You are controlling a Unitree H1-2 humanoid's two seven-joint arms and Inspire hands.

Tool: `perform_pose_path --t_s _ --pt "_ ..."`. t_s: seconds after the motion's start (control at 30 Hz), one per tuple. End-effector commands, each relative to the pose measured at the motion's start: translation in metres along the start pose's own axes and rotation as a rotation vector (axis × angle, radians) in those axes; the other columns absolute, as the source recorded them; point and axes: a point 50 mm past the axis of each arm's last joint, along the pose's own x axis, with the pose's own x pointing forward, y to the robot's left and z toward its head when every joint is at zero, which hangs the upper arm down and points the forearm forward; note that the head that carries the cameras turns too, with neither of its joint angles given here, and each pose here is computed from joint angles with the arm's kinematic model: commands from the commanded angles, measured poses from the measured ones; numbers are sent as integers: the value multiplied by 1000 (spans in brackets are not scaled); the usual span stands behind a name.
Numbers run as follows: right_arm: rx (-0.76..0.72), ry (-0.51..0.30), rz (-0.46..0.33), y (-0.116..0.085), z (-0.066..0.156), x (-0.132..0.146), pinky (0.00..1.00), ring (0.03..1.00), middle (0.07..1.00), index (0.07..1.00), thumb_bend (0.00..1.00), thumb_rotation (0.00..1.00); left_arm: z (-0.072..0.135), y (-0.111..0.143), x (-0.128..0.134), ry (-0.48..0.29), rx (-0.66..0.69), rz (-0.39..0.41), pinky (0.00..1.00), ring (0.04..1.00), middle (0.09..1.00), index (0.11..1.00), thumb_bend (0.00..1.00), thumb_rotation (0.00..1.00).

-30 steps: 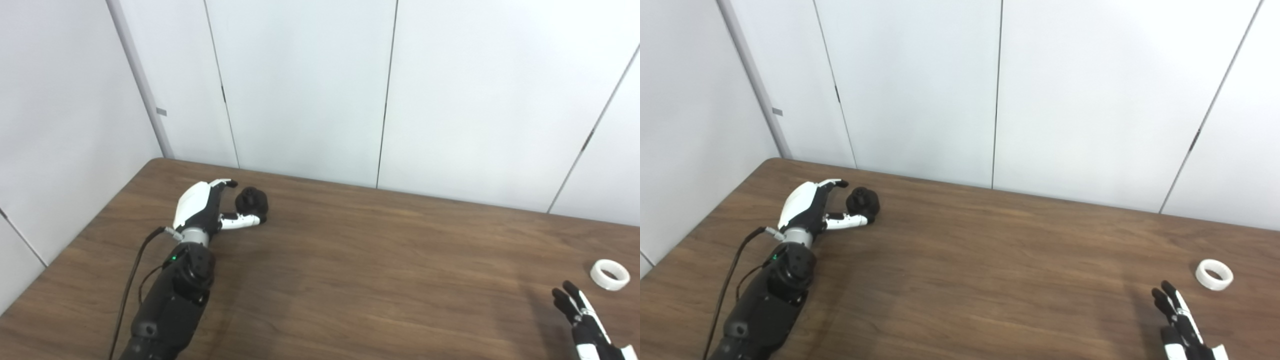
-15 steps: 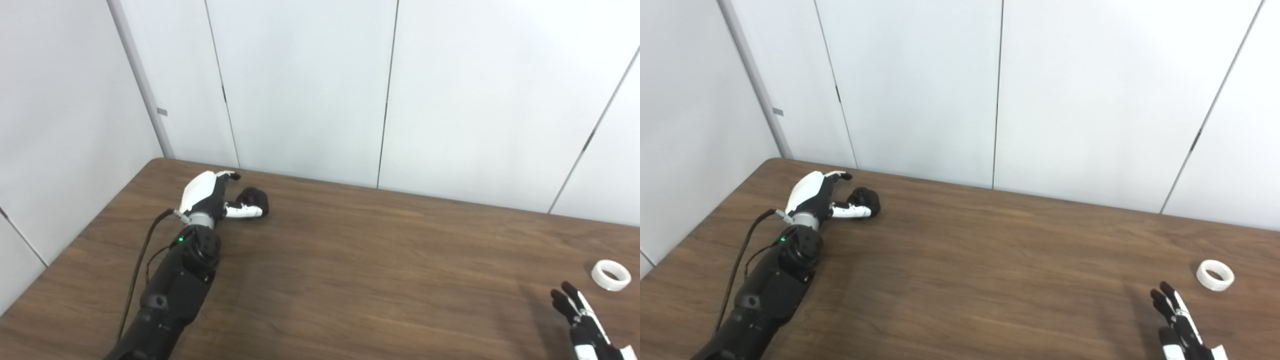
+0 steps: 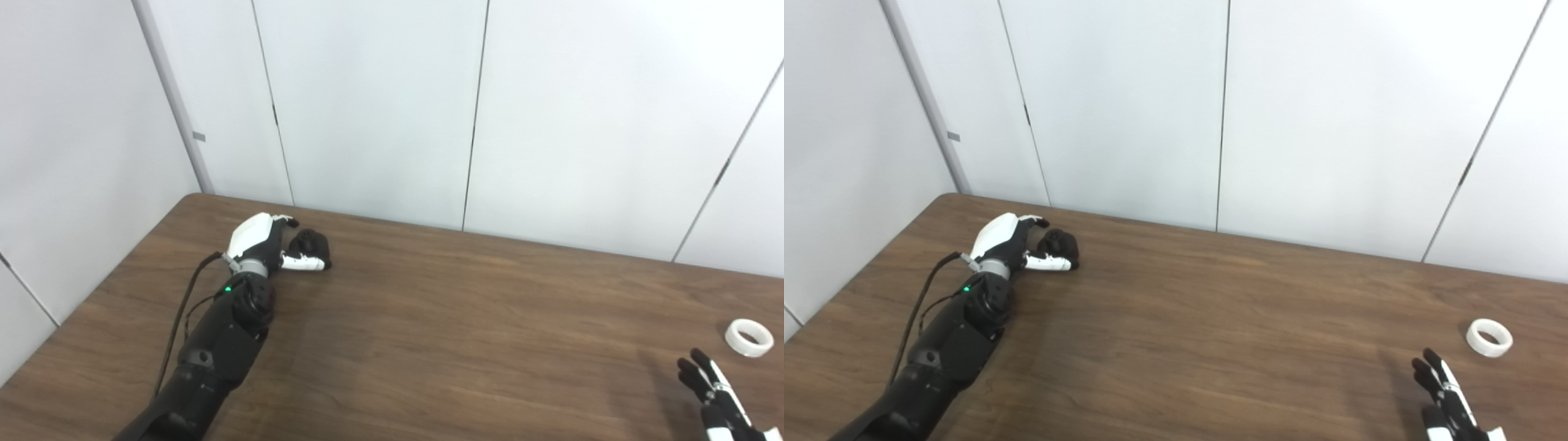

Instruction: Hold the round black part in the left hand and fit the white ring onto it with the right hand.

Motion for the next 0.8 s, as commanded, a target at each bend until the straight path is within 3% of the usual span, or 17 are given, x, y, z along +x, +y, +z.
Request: perform_pose_path --t_s 0.0,0.77 --pt "37 111 -8 8 -22 -28 991 924 917 943 525 1000 17 30 14 -40 12 80 1000 1000 949 826 983 350" --pt "21 112 -11 9 -20 -29 994 919 904 937 535 1000 18 21 22 -11 28 54 1000 984 917 754 930 290"
